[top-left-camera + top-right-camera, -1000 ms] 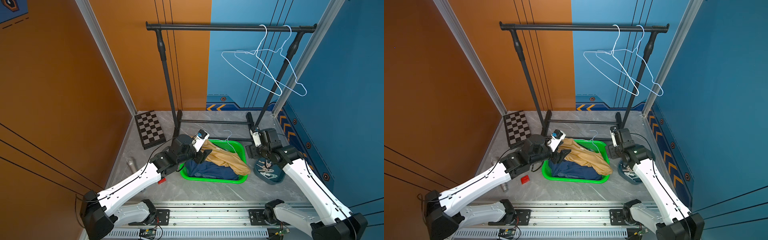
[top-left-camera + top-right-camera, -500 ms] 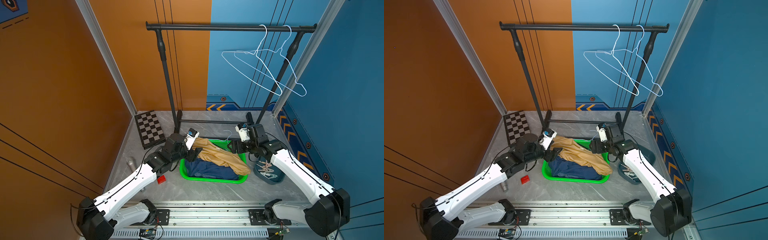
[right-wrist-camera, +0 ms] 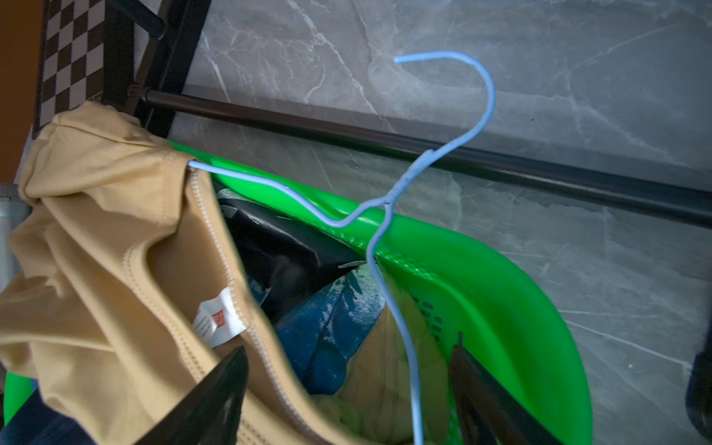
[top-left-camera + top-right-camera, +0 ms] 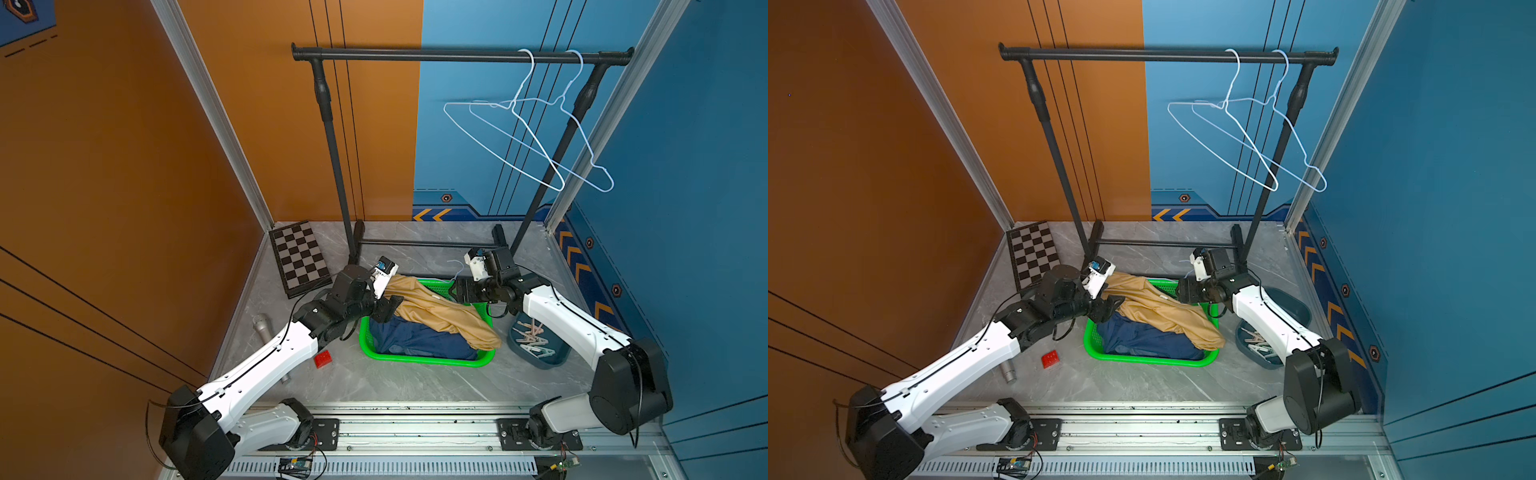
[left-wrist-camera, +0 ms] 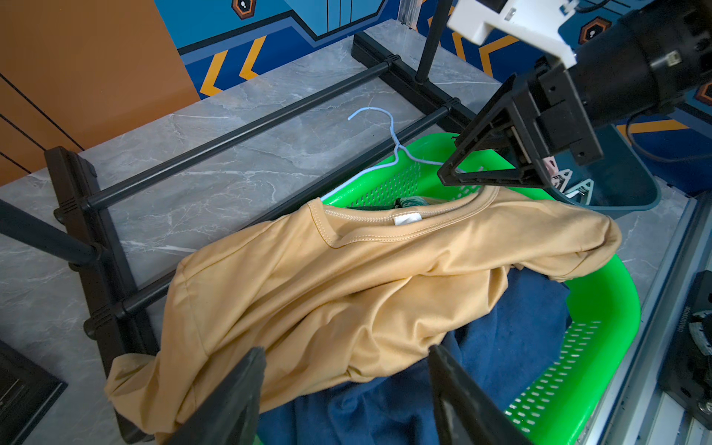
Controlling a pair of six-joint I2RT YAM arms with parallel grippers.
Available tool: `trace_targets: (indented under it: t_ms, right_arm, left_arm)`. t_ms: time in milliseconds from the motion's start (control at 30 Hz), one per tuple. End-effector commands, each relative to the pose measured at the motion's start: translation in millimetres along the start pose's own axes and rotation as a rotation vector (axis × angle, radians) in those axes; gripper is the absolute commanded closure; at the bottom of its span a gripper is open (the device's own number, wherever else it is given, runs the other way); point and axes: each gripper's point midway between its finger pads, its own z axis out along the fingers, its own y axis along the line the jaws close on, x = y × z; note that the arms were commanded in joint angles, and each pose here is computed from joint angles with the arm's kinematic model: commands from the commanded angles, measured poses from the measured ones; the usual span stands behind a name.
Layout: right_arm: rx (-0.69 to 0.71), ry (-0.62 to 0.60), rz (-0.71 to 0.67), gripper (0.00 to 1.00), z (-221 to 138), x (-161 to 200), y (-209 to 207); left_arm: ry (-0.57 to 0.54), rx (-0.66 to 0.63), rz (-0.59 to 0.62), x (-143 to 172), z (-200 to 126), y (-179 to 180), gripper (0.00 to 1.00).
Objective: Remove the clothespins securing t-shirts to the hanger
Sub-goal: Pick up the hanger from the basket.
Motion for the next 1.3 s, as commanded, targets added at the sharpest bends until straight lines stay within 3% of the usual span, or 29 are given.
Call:
trace_targets:
  t_ms: [0,267,700,900,967,1200,1267]
  right_arm:
    - [-0.039,0.027,0.02,0.18,10,2,0]
    - [-0.258,0.073,0.033,0.24,32,5,37]
    - [-0.517,-0.205,0.083,0.37,10,-47,76]
    - [-0.599,-0.24,0.082,0.45,13,-64,90]
    - [-0.621,-0.241,0.07,0.51,15,-68,95]
    - [-0.661,-0.245,0.021,0.98,11,-81,113]
    - [-0.658,-0.249,-0.011,1.0,2,-81,119]
  left_arm:
    - [-0.004,0.012,0.004,-5,-4,0,0.31]
    - [0.003,0.002,0.001,-3,-7,3,0.31]
    - [0.0,-0.025,0.001,-2,-22,10,0.3]
    - [-0.003,-0.04,0.002,-2,-30,14,0.3]
    - [-0.004,-0.045,0.003,-2,-32,16,0.3]
    - [-0.013,-0.063,0.006,-3,-40,21,0.3]
    - [-0.023,-0.067,0.012,-5,-43,23,0.3]
